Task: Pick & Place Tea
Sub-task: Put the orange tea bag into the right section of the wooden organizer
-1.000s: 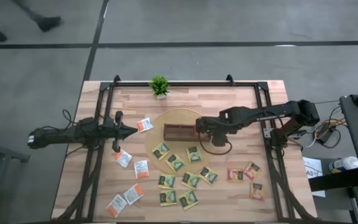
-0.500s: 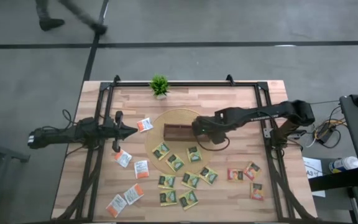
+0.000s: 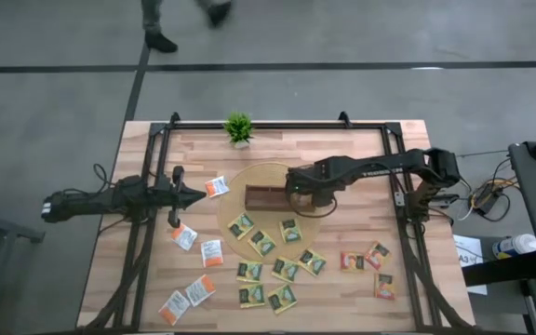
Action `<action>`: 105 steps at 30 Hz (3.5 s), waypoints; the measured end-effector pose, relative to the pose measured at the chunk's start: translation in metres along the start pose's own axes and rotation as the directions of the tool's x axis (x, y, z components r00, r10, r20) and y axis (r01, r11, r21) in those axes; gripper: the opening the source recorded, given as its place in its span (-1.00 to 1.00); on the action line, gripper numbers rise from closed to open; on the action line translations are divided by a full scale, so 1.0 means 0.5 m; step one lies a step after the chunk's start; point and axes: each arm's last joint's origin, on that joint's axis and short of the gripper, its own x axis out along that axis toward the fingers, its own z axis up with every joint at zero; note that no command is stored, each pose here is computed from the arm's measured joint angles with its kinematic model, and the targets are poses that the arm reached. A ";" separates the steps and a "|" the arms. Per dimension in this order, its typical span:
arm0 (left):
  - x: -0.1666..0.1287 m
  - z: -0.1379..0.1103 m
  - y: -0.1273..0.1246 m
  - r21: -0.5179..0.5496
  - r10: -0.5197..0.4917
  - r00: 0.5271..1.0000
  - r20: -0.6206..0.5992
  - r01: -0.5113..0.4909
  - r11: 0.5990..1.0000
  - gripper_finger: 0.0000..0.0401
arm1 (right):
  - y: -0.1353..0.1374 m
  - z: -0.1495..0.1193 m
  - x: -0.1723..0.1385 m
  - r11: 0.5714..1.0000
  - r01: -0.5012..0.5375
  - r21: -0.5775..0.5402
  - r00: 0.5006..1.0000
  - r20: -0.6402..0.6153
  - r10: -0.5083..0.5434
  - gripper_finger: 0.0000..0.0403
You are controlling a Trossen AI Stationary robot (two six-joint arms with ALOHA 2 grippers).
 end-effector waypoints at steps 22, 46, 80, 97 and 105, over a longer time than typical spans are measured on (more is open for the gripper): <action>0.000 0.000 0.000 0.000 0.000 1.000 0.000 0.000 1.000 -1.00 | 0.009 0.038 -0.100 0.986 0.157 0.051 0.988 -0.005 -0.157 -0.96; -0.001 0.006 0.009 0.302 0.163 0.986 0.041 -0.168 0.939 -1.00 | 0.020 0.033 -0.204 0.933 0.334 0.133 0.942 -0.076 -0.326 -0.96; 0.067 0.290 -0.034 -0.251 0.082 0.988 0.135 -0.046 0.967 -0.65 | 0.006 0.016 -0.232 0.884 0.401 0.239 0.916 -0.090 -0.391 -0.96; 0.224 0.359 -0.052 -0.250 -0.004 1.000 -0.020 -0.001 0.968 0.04 | -0.006 0.012 -0.238 0.852 0.460 0.250 0.888 -0.103 -0.449 -0.96; 0.290 0.367 -0.054 -0.285 0.002 0.998 -0.065 -0.021 0.958 0.04 | -0.007 0.012 -0.239 0.847 0.466 0.256 0.884 -0.107 -0.454 -0.96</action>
